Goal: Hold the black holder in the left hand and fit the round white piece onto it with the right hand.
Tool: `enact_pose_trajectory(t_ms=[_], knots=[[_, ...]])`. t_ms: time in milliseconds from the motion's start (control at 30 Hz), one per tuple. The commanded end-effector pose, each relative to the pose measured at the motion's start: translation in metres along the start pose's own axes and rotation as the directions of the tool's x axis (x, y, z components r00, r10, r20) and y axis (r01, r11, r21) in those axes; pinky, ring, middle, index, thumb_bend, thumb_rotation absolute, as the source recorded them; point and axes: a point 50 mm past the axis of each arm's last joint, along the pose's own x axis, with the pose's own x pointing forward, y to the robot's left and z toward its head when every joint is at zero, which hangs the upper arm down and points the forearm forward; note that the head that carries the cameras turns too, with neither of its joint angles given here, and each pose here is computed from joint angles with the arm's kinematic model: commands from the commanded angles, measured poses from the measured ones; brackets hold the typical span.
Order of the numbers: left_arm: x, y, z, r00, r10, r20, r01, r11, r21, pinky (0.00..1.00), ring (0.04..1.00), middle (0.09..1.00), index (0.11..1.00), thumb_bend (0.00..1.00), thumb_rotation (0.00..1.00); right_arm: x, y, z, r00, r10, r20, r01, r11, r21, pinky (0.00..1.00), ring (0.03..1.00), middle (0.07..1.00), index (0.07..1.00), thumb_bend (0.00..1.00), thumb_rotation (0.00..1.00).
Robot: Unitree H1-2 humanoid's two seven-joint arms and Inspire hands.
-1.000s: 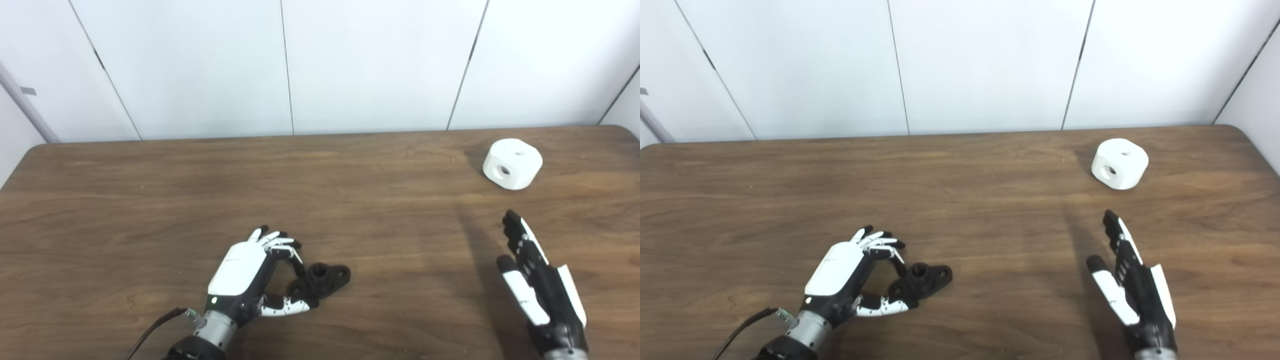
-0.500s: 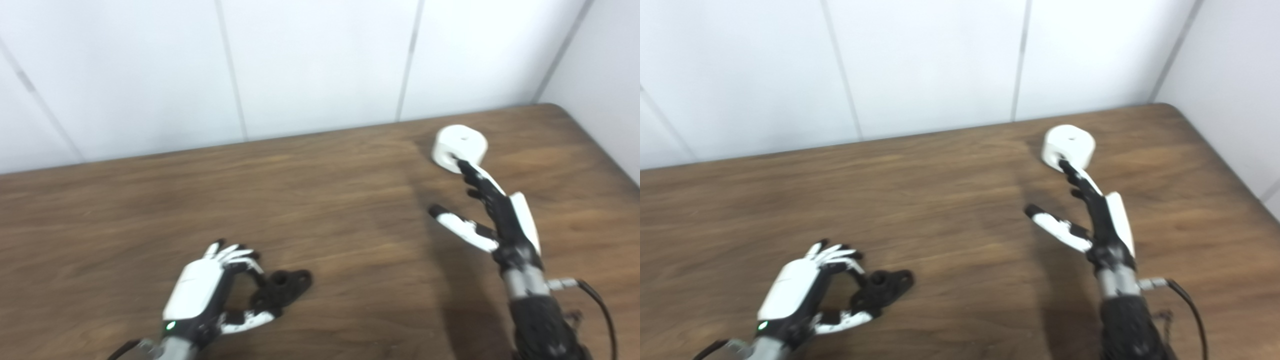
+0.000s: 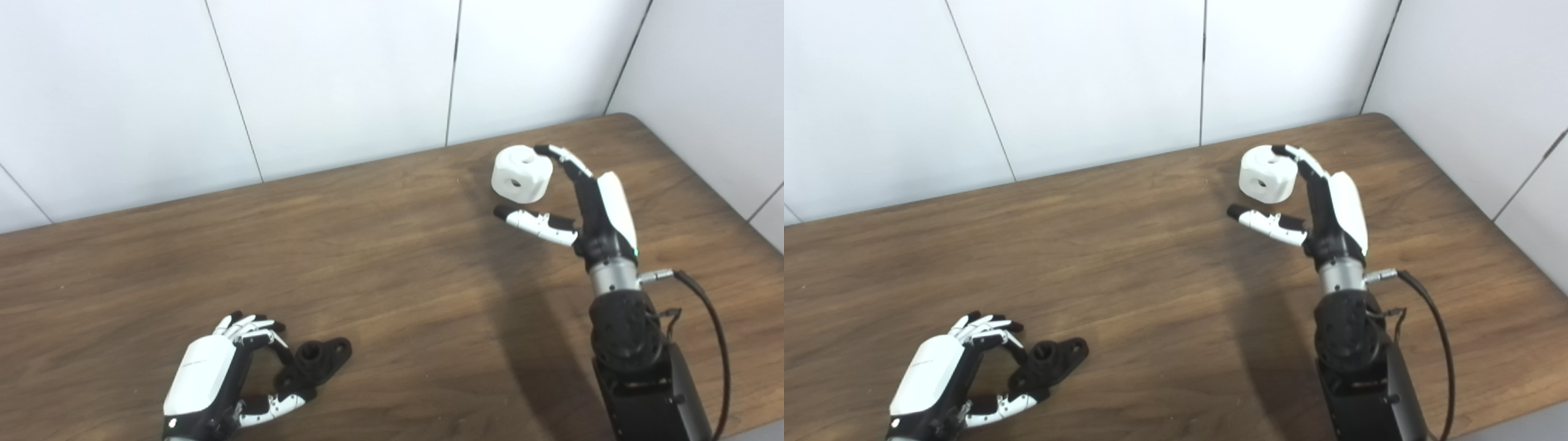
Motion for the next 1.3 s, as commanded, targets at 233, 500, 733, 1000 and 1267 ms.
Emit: enact_pose_trajectory(t_ms=[233, 500, 733, 1000, 1267], knots=[[-0.002, 0.004, -0.008, 1.0, -0.007, -0.011, 0.007, 1.0, 0.02, 0.94, 0.85, 0.761, 0.485, 0.52, 0.05, 0.061, -0.014, 0.008, 0.999, -0.038, 0.034, 0.041, 0.996, -0.078, 0.97, 0.982, 0.977, 0.806, 0.79, 0.34], [-0.003, 0.005, -0.008, 1.0, -0.011, -0.009, 0.011, 1.0, 0.029, 0.93, 0.846, 0.762, 0.485, 0.52, 0.05, 0.104, -0.015, 0.0, 1.0, 0.003, -0.021, -0.006, 0.982, -0.188, 1.0, 1.0, 0.993, 0.789, 0.87, 0.3], [-0.003, 0.006, -0.008, 1.0, -0.006, -0.006, 0.006, 1.0, 0.024, 0.92, 0.842, 0.756, 0.485, 0.52, 0.05, 0.129, -0.012, -0.005, 0.997, 0.02, -0.068, -0.038, 0.959, -0.28, 1.0, 1.0, 1.0, 0.814, 0.9, 0.31], [-0.003, 0.006, -0.009, 1.0, 0.007, -0.002, -0.007, 1.0, 0.024, 0.91, 0.833, 0.745, 0.484, 0.52, 0.04, 0.145, -0.013, -0.008, 0.993, 0.044, -0.108, -0.082, 0.923, -0.376, 1.0, 1.0, 1.0, 0.83, 0.96, 0.35], [-0.002, 0.007, -0.009, 1.0, 0.006, -0.005, -0.006, 1.0, 0.025, 0.91, 0.836, 0.749, 0.484, 0.52, 0.04, 0.148, -0.011, -0.01, 0.989, 0.042, -0.145, -0.096, 0.914, -0.394, 1.0, 1.0, 1.0, 0.811, 0.97, 0.32]])
